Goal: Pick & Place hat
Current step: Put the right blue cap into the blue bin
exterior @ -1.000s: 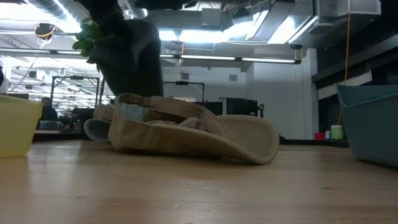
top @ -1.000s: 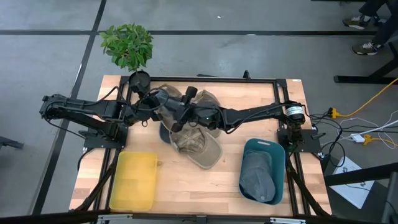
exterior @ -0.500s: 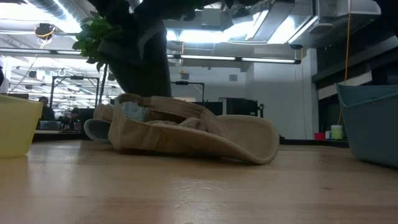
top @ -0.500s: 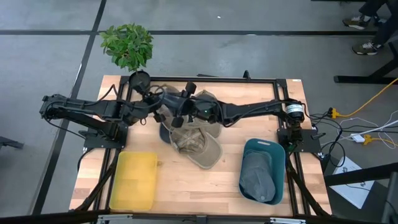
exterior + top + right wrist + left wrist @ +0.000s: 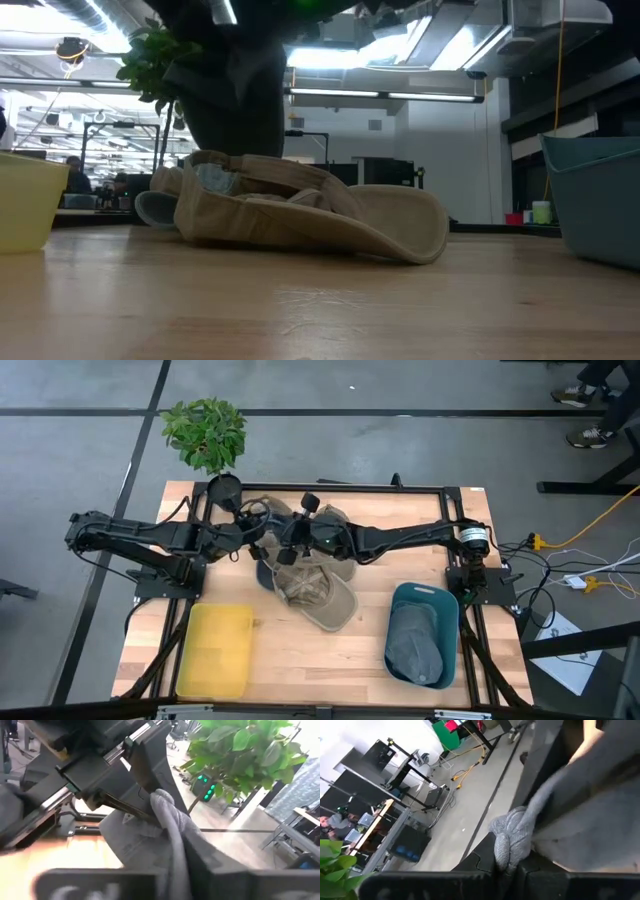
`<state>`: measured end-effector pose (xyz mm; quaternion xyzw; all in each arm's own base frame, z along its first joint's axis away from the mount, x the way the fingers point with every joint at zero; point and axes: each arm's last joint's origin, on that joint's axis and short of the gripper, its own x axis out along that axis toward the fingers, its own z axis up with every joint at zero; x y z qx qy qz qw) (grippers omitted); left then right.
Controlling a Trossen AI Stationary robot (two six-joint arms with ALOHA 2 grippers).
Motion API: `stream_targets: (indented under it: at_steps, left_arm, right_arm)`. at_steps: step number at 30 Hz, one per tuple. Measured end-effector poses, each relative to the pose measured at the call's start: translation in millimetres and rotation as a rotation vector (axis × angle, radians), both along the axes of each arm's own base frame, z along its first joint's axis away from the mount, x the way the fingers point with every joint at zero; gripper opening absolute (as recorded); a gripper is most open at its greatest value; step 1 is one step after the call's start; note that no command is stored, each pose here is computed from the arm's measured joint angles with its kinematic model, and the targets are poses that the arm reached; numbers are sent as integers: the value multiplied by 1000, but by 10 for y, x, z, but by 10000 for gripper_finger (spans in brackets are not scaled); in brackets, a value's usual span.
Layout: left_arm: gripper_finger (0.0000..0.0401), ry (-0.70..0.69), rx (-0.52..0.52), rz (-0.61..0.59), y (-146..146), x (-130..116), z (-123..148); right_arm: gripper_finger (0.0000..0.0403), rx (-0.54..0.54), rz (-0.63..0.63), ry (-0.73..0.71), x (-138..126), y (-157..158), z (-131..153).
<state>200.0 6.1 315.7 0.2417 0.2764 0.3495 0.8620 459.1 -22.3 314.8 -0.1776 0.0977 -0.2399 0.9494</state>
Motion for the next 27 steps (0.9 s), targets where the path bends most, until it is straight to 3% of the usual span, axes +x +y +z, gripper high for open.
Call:
stream_targets:
  at_steps: [8,13,19,27]
  left_arm:
    - [51,30,-43,-35,2,-139,3]
    - [85,-8,-159,-72,-4,-292,19]
    - [104,-67,-303,-247,-67,-443,67]
    - [87,-223,-398,-436,-193,-611,-113]
  right_arm:
    - [15,13,-22,36,-9,-11,-39]
    - [13,12,-26,89,-67,-10,-13]
    - [12,15,4,169,-223,15,113]
    - [11,98,118,318,-526,62,211]
